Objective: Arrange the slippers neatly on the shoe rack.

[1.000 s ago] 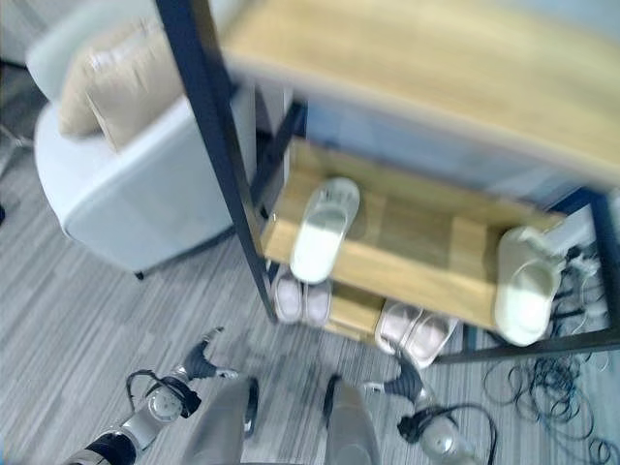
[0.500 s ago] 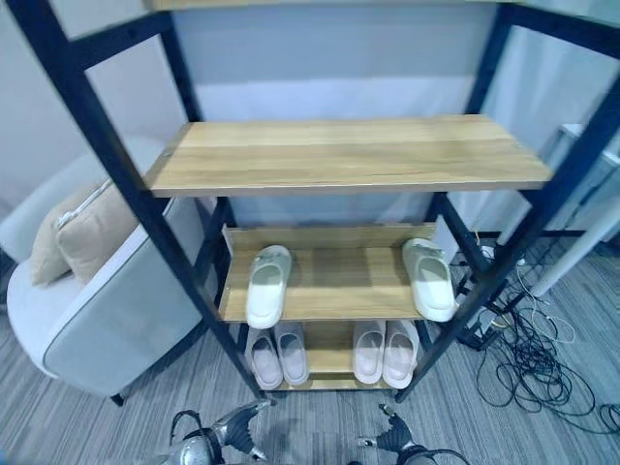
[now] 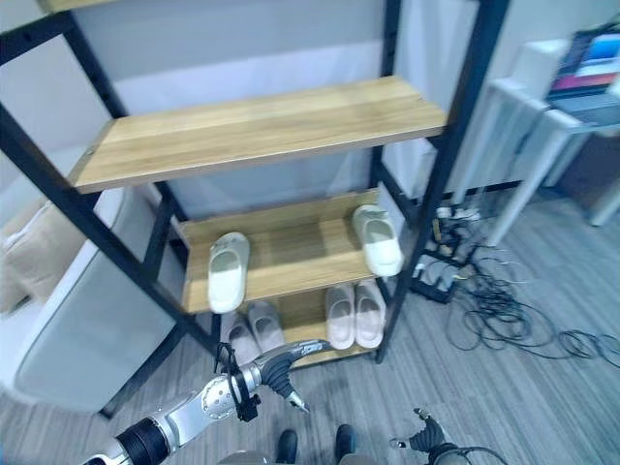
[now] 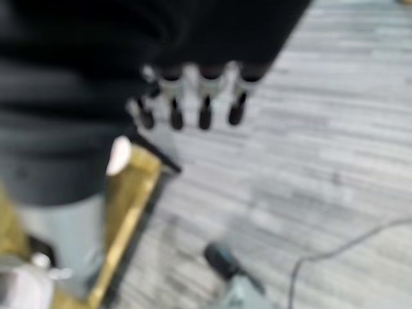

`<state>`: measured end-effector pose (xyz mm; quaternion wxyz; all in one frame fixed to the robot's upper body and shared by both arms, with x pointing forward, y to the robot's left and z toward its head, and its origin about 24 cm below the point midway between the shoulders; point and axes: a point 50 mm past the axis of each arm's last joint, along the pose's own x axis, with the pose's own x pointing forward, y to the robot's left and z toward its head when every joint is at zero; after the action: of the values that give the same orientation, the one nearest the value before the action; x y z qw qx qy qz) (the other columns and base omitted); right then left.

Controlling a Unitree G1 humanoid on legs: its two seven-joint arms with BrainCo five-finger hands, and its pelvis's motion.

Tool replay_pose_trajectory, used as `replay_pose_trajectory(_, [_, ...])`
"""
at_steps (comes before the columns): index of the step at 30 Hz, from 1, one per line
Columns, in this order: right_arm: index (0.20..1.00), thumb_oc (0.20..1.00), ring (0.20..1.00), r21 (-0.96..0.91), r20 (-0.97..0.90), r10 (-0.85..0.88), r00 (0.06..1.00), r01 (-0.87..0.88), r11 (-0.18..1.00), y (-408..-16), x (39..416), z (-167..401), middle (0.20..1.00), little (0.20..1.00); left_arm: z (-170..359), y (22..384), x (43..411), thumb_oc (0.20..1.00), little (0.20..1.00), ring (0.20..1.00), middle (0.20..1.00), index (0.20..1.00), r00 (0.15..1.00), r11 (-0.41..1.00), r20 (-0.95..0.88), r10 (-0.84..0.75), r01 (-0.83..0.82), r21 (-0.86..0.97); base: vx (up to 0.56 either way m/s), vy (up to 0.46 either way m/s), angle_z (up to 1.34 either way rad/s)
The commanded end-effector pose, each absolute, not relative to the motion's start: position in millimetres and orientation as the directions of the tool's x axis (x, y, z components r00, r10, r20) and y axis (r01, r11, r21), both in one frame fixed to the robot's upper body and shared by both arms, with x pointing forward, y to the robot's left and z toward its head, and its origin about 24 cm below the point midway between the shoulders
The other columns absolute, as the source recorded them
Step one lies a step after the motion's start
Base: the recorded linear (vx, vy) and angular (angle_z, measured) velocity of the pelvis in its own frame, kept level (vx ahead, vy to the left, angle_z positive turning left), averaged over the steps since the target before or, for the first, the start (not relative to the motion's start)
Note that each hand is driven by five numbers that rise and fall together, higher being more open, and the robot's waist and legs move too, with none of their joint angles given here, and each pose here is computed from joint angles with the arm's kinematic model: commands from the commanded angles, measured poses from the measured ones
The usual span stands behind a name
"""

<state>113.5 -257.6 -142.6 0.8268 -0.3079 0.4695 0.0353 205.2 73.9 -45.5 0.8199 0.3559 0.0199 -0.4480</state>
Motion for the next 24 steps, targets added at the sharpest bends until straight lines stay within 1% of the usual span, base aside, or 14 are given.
replay_pose_trajectory(1, [1.000, 1.000, 1.000, -0.512, -0.776, -0.204, 0.596, -0.409, 0.755, -250, 121, -141, 1.000, 1.000, -43, 77, 205, 1.000, 1.000, 1.000, 1.000, 1.000, 0.612, 0.394, -0.328, -0.719, 0.749, 0.533, 0.00, -0.070, -0.76])
replay_pose_trajectory(4, [1.000, 1.000, 1.000, -0.480, -0.797, -0.211, 0.567, -0.381, 0.790, -247, 115, -145, 1.000, 1.000, -44, 77, 212, 1.000, 1.000, 1.000, 1.000, 1.000, 0.626, 0.392, -0.336, -0.703, 0.736, 0.552, 0.03, -0.178, -0.29])
replay_pose_trajectory(5, [1.000, 1.000, 1.000, -0.451, -0.822, -0.200, 0.533, -0.397, 0.799, -244, 103, -149, 1.000, 1.000, -43, 83, 215, 1.000, 1.000, 1.000, 1.000, 1.000, 0.656, 0.438, -0.325, -0.681, 0.721, 0.537, 0.10, -0.188, 0.12])
replay_pose_trajectory(7, [1.000, 1.000, 1.000, -0.446, -0.835, -0.206, 0.510, -0.408, 0.797, -244, 95, -152, 1.000, 1.000, -39, 85, 216, 1.000, 1.000, 1.000, 1.000, 1.000, 0.668, 0.450, -0.308, -0.678, 0.708, 0.545, 0.12, -0.183, 0.26])
replay_pose_trajectory(11, [1.000, 1.000, 1.000, -0.431, -0.849, -0.202, 0.489, -0.418, 0.800, -243, 85, -154, 1.000, 1.000, -26, 94, 223, 1.000, 1.000, 1.000, 1.000, 1.000, 0.716, 0.504, -0.247, -0.653, 0.654, 0.564, 0.05, -0.109, 0.08])
replay_pose_trajectory(12, [1.000, 1.000, 1.000, -0.431, -0.850, -0.206, 0.486, -0.414, 0.802, -244, 83, -154, 1.000, 1.000, -22, 97, 226, 1.000, 1.000, 1.000, 1.000, 1.000, 0.732, 0.519, -0.224, -0.643, 0.632, 0.575, 0.04, -0.128, 0.02])
replay_pose_trajectory(13, [1.000, 1.000, 1.000, -0.436, -0.850, -0.225, 0.476, -0.395, 0.809, -249, 80, -154, 1.000, 1.000, -7, 108, 237, 1.000, 1.000, 1.000, 1.000, 1.000, 0.786, 0.571, -0.157, -0.597, 0.555, 0.605, 0.05, -0.152, 0.07])
replay_pose_trajectory(15, [1.000, 1.000, 1.000, -0.440, -0.847, -0.236, 0.477, -0.379, 0.814, -251, 81, -153, 1.000, 1.000, 8, 114, 245, 1.000, 1.000, 1.000, 1.000, 1.000, 0.815, 0.607, -0.093, -0.571, 0.496, 0.621, 0.04, -0.101, 0.19])
replay_pose_trajectory(16, [1.000, 1.000, 1.000, -0.440, -0.847, -0.235, 0.477, -0.380, 0.814, -251, 81, -153, 1.000, 1.000, 8, 114, 244, 1.000, 1.000, 1.000, 1.000, 1.000, 0.816, 0.607, -0.093, -0.571, 0.496, 0.621, 0.02, -0.070, 0.14])
replay_pose_trajectory(17, [1.000, 1.000, 1.000, -0.443, -0.844, -0.246, 0.476, -0.360, 0.821, -254, 81, -153, 1.000, 1.000, 27, 120, 252, 1.000, 1.000, 1.000, 1.000, 1.000, 0.836, 0.650, -0.010, -0.549, 0.434, 0.624, 0.01, -0.043, 0.03])
replay_pose_trajectory(18, [1.000, 1.000, 1.000, -0.442, -0.844, -0.246, 0.476, -0.361, 0.821, -254, 81, -153, 1.000, 1.000, 27, 121, 252, 1.000, 1.000, 1.000, 1.000, 1.000, 0.837, 0.650, -0.011, -0.548, 0.434, 0.624, 0.02, -0.071, 0.01])
replay_pose_trajectory(19, [1.000, 1.000, 1.000, -0.444, -0.845, -0.259, 0.468, -0.346, 0.827, -257, 79, -152, 1.000, 1.000, 46, 126, 255, 1.000, 1.000, 1.000, 1.000, 1.000, 0.845, 0.692, 0.068, -0.530, 0.385, 0.610, 0.00, 0.000, 0.00])
replay_pose_trajectory(23, [1.000, 1.000, 1.000, -0.437, -0.849, -0.259, 0.460, -0.338, 0.833, -258, 77, -152, 1.000, 1.000, 68, 132, 258, 1.000, 1.000, 1.000, 1.000, 1.000, 0.847, 0.727, 0.157, -0.508, 0.324, 0.605, 0.05, -0.033, 0.01])
replay_pose_trajectory(24, [1.000, 1.000, 1.000, -0.430, -0.852, -0.251, 0.460, -0.340, 0.836, -256, 77, -153, 1.000, 1.000, 76, 136, 262, 1.000, 1.000, 1.000, 1.000, 1.000, 0.855, 0.738, 0.190, -0.482, 0.279, 0.614, 0.07, -0.028, 0.01])
